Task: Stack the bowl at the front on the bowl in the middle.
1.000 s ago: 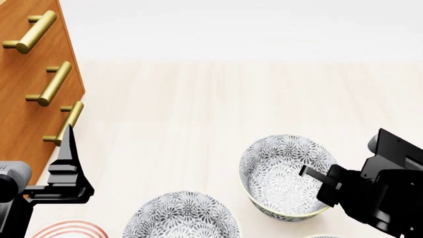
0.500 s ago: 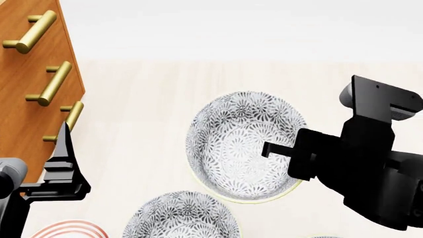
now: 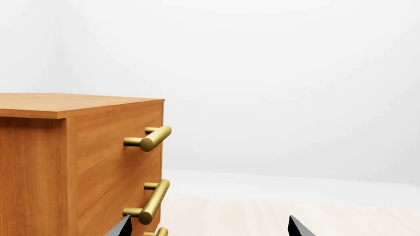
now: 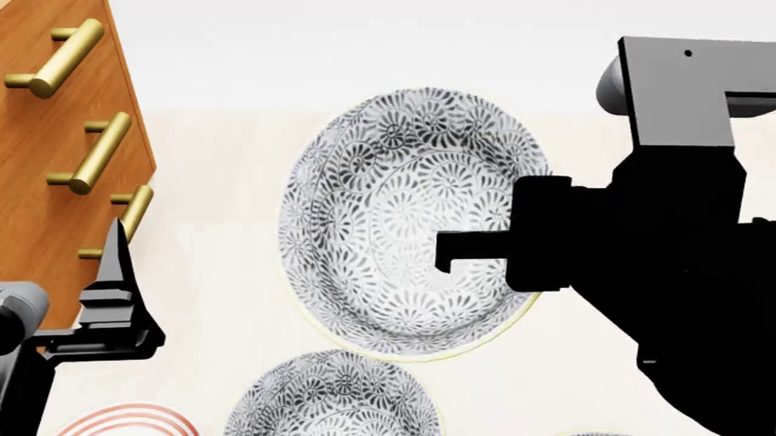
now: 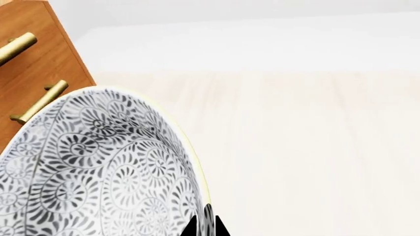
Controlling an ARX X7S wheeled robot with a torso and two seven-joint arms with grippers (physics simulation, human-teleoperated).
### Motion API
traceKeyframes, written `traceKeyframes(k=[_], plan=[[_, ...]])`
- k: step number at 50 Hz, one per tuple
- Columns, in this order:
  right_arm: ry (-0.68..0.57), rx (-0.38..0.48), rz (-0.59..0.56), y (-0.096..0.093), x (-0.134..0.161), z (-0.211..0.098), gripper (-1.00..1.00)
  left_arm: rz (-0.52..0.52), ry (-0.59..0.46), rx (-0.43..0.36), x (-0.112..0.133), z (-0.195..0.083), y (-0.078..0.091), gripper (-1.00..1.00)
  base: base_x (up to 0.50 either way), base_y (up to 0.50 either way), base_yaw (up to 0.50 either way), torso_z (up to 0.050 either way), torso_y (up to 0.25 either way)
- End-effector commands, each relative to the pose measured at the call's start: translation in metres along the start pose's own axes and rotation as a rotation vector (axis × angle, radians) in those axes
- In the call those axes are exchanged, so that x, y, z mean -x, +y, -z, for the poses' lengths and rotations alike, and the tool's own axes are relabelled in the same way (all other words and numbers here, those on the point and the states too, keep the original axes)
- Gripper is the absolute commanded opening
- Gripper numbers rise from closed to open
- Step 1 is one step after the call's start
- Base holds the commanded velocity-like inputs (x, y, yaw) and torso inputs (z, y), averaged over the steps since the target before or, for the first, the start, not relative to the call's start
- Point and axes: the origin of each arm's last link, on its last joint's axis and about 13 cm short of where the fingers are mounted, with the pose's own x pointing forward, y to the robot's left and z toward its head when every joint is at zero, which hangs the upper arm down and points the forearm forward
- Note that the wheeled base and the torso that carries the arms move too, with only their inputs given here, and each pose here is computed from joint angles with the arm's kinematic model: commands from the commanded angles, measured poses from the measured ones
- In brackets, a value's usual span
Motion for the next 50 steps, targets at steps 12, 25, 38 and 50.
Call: traceKeyframes(k=[12, 25, 38, 50], plan=[[0.072, 0.028, -0.124, 0.018, 0.015, 0.036, -1.0, -0.026, -0.011, 0.019, -0.006, -0.01, 0.002, 1.0, 0.0, 0.0, 0.0, 0.0, 0.0], [0.112, 0.022, -0.14, 0.015, -0.001, 0.052, -1.0, -0.022, -0.017, 0.021, -0.005, -0.012, 0.002, 1.0, 0.0, 0.0, 0.0, 0.0, 0.0], [0.171, -0.008, -0.153, 0.01, -0.037, 0.065, -1.0, -0.017, -0.017, 0.019, -0.005, -0.012, 0.002, 1.0, 0.0, 0.0, 0.0, 0.0, 0.001], [0.218, -0.009, -0.173, 0.013, -0.052, 0.073, -1.0, -0.011, -0.017, 0.016, -0.004, -0.012, 0.001, 1.0, 0.0, 0.0, 0.0, 0.0, 0.0]])
